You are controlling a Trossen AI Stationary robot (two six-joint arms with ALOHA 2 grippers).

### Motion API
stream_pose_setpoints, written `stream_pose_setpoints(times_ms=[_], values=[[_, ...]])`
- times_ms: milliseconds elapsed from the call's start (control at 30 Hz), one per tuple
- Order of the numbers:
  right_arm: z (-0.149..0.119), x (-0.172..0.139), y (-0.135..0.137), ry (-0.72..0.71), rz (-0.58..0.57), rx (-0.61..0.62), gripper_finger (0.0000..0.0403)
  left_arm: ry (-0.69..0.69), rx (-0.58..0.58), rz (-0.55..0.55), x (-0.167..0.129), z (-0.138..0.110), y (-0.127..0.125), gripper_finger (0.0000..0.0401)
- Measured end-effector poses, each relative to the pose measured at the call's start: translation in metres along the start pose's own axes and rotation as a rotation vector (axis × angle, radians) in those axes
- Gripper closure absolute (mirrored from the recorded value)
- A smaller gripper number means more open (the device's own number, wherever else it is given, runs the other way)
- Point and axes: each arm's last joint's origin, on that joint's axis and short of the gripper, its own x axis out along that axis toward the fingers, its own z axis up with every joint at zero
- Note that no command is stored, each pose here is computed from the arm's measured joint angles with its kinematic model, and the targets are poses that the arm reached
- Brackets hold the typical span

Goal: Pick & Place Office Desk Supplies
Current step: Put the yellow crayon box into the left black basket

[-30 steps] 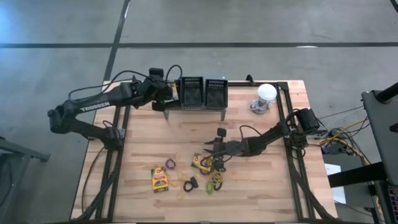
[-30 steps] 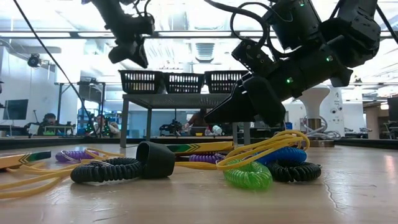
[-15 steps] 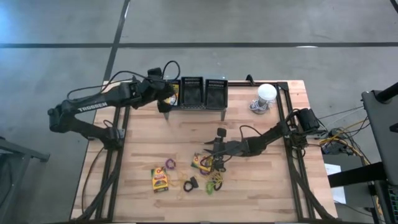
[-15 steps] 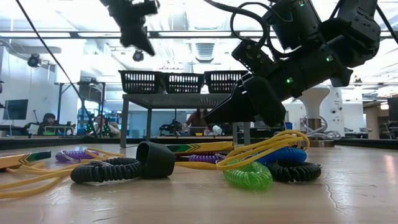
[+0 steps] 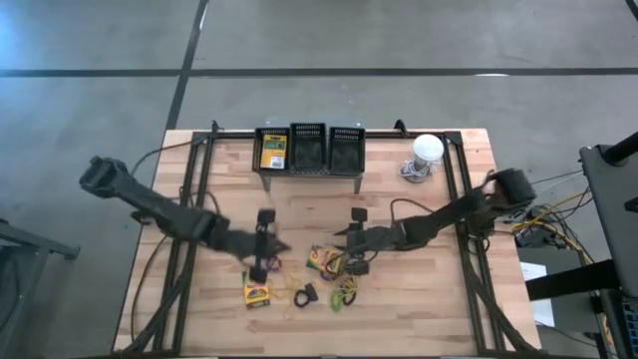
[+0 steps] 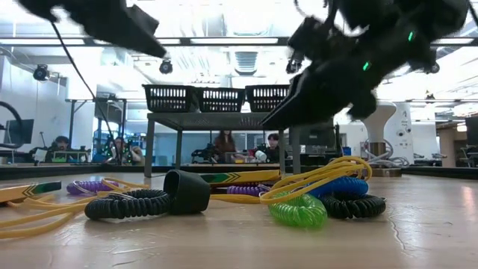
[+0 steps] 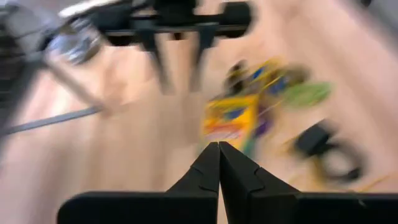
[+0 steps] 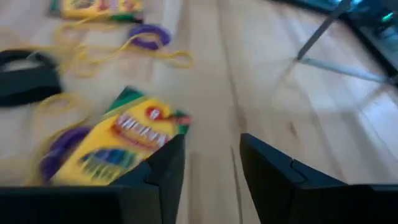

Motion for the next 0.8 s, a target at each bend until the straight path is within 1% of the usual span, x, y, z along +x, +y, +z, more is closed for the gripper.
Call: stream_pose_setpoints(times_ms=[33, 100, 167, 233, 300, 467, 567, 700, 800], values=[[0.005, -0.007, 0.000, 0.026, 0.032, -0.010, 0.0241, -0.043, -0.035, -0.021, 0.003, -0.009, -0.008, 0.0394], [0.012, -0.019, 0.002, 0.068, 0.111, -0.028, 0.0225, -0.105, -0.126, -0.039, 0.010, -0.025, -0.014, 0.0395], [0.017, -0.027, 0.005, 0.069, 0.194, -0.047, 0.0206, -0.120, -0.233, -0.033, 0.019, -0.040, -0.015, 0.0396], [0.016, -0.031, 0.008, 0.069, 0.268, -0.092, 0.0187, -0.101, -0.289, -0.014, 0.030, -0.051, -0.013, 0.0396], [0.014, -0.028, 0.011, 0.072, 0.285, -0.158, 0.0170, -0.061, -0.292, 0.006, 0.041, -0.058, -0.012, 0.0396], [0.004, -0.017, 0.016, 0.116, 0.299, -0.311, 0.0137, 0.035, -0.248, 0.048, 0.068, -0.068, -0.011, 0.0397], [0.009, -0.011, 0.015, 0.145, 0.300, -0.395, 0.0123, 0.084, -0.245, 0.075, 0.084, -0.073, -0.008, 0.0397], [0.019, -0.002, 0.009, 0.261, 0.311, -0.527, 0.0109, 0.145, -0.256, 0.109, 0.102, -0.081, 0.000, 0.0396], [0.025, 0.007, 0.001, 0.349, 0.313, -0.623, 0.0106, 0.169, -0.269, 0.103, 0.109, -0.085, 0.005, 0.0395]])
